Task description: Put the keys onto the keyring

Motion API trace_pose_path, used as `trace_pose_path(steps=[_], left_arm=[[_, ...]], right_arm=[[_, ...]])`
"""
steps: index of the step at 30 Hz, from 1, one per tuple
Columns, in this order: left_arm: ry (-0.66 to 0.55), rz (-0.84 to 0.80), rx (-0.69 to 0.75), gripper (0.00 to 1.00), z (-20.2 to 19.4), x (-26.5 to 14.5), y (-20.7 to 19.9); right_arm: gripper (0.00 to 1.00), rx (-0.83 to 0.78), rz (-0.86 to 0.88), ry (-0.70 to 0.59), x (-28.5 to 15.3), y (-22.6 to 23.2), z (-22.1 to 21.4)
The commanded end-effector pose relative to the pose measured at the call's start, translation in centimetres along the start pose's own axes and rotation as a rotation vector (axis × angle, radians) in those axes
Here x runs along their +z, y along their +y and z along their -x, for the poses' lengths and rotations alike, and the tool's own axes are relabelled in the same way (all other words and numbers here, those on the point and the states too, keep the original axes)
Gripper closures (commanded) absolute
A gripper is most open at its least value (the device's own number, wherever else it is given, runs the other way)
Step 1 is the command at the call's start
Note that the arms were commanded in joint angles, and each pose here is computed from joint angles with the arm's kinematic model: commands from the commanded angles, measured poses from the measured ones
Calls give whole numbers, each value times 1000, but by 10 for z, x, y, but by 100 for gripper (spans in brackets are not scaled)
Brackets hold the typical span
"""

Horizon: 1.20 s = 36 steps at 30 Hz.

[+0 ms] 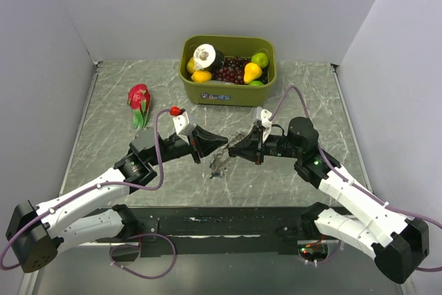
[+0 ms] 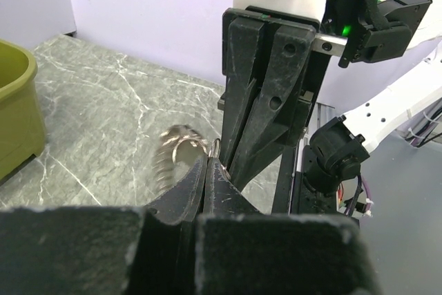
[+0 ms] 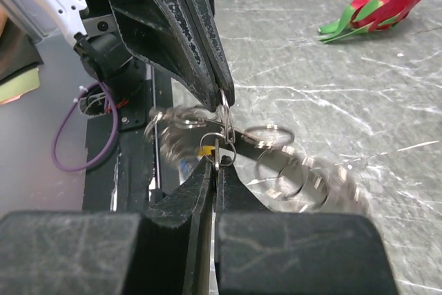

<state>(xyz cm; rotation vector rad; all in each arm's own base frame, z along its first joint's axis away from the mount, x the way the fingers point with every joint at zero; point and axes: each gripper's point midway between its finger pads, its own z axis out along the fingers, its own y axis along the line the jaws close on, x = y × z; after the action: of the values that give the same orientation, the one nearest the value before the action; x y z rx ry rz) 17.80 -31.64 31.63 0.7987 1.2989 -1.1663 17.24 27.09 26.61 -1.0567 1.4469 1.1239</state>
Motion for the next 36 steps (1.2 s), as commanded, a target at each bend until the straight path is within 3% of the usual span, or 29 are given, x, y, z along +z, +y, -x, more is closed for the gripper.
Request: trace_pose_path(steps=[1, 4, 6, 7, 9, 10, 13, 16, 18, 22, 30, 32, 34, 36], left_arm=[[-101, -37, 25, 99, 29, 3, -9], [-95, -40, 20, 99, 28, 3, -9], [-89, -36, 20, 99, 26, 3, -8], [-87, -33, 19, 99, 25, 3, -8], [-79, -33, 18, 99, 23, 3, -8], [-79, -33, 18, 99, 24, 3, -8], [-75, -37, 18, 99, 21, 3, -8], [-77, -40, 20, 99, 21, 2, -9], [-79, -52, 20, 99, 22, 2, -11], [-78, -99, 30, 99, 22, 2, -19], [-72, -160, 42, 99, 23, 3, -29], [-79, -157, 44, 99, 25, 2, -29], [-81, -156, 46, 99, 25, 2, -29], [-79, -152, 46, 99, 25, 1, -28]], right_arm=[[100, -20, 19, 15, 2, 0, 1], [100, -19, 16, 24, 3, -2, 0], [93, -35, 9, 11, 0, -1, 4], [83, -40, 5, 7, -2, 1, 4], [71, -77, -34, -34, -11, 3, 17], [60, -87, -47, -47, -14, 4, 19], [43, -151, -114, -108, -31, 7, 38], [36, -197, -141, -149, -39, 10, 52], [38, -200, -117, -144, -36, 12, 55], [60, -190, -46, -139, -24, 14, 55], [62, -185, -13, -133, -10, 7, 58], [71, -184, 7, -129, -8, 8, 58], [88, -176, 19, -126, -7, 9, 58], [99, -175, 35, -127, -7, 11, 58]])
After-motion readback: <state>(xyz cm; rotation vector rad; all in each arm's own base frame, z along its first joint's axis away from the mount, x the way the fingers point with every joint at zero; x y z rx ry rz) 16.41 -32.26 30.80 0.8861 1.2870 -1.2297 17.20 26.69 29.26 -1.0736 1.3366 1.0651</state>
